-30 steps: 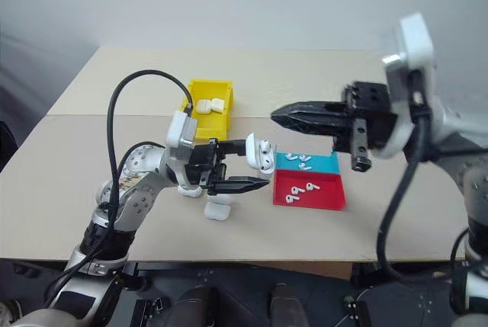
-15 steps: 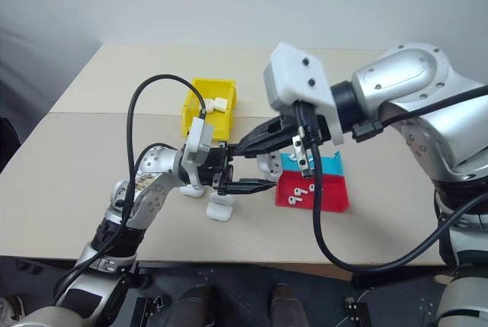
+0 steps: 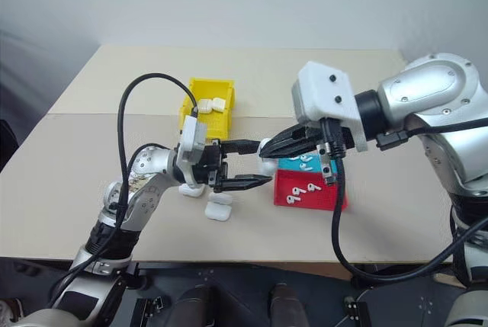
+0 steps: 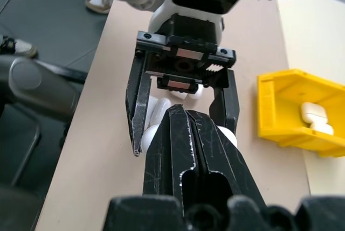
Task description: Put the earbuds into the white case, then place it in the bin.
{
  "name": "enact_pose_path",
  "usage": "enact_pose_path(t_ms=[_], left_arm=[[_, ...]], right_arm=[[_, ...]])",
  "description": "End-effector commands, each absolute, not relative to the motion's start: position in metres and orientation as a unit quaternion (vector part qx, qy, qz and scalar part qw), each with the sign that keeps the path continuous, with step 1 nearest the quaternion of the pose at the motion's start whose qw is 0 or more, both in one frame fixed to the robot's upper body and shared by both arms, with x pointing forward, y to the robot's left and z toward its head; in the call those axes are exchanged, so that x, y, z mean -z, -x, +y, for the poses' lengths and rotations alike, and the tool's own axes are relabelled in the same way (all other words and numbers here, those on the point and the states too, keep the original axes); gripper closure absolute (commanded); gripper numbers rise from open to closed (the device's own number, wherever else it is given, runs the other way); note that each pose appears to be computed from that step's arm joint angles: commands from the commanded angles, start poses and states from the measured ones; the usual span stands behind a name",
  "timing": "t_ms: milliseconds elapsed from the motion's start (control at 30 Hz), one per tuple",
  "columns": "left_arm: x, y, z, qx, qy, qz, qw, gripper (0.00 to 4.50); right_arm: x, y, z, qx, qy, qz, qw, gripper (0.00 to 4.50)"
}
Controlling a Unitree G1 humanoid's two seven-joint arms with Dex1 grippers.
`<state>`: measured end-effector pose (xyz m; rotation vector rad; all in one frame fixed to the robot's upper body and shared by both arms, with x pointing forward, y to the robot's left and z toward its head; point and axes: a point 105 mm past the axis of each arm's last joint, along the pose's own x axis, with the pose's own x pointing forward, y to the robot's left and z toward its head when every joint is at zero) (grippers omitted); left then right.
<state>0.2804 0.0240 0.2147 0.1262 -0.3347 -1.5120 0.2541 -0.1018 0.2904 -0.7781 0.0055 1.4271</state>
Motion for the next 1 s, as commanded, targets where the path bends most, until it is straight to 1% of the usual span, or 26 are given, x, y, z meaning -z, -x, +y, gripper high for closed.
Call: enact_pose_path(t_ms=[33,100,167,233,267,333,400,533,600,733,867,933,1000], left_arm=[[-0.234,-0.28,0.032,0.646,-0.062,-0.196,0.735,1.76],[-0.239,-0.29,0.039,0.603,-0.056,-0.198,0.77,1.76],[-0.244,-0.306,0.048,0.538,-0.048,-0.198,0.818,1.76],[-0.248,-0.332,0.06,0.439,-0.049,-0.186,0.878,1.76],[-0.249,-0.343,0.067,0.393,-0.05,-0.181,0.9,1.76],[-0.253,-0.365,0.082,0.298,-0.047,-0.171,0.938,1.76],[-0.254,-0.388,0.097,0.209,-0.053,-0.15,0.965,1.76],[-0.246,-0.429,0.116,0.086,-0.059,-0.102,0.989,1.76],[-0.241,-0.446,0.119,0.057,-0.049,-0.078,0.994,1.76],[-0.23,-0.472,0.113,0.043,-0.044,-0.057,0.996,1.76],[-0.216,-0.482,0.105,0.06,-0.057,-0.029,0.996,1.76],[-0.21,-0.484,0.102,0.07,-0.066,-0.02,0.995,1.04],[-0.207,-0.485,0.103,0.069,-0.065,-0.017,0.995,0.45]], right_arm=[[-0.312,-0.255,-0.108,-0.602,0.286,-0.056,0.743,4.47],[-0.311,-0.26,-0.116,-0.566,0.25,-0.074,0.782,4.47],[-0.3,-0.267,-0.123,-0.52,0.224,-0.075,0.821,4.47],[-0.284,-0.271,-0.126,-0.48,0.187,-0.07,0.854,4.47],[-0.278,-0.271,-0.126,-0.467,0.17,-0.069,0.865,4.47],[-0.27,-0.269,-0.12,-0.451,0.136,-0.073,0.879,4.47],[-0.266,-0.267,-0.113,-0.444,0.109,-0.077,0.886,4.47],[-0.267,-0.267,-0.102,-0.44,0.095,-0.086,0.889,4.47],[-0.269,-0.268,-0.1,-0.438,0.092,-0.088,0.89,4.47],[-0.269,-0.271,-0.097,-0.436,0.098,-0.089,0.89,4.47],[-0.269,-0.27,-0.095,-0.439,0.102,-0.091,0.888,4.47],[-0.269,-0.269,-0.094,-0.44,0.103,-0.092,0.887,4.5],[-0.269,-0.268,-0.094,-0.44,0.103,-0.092,0.887,4.5]])
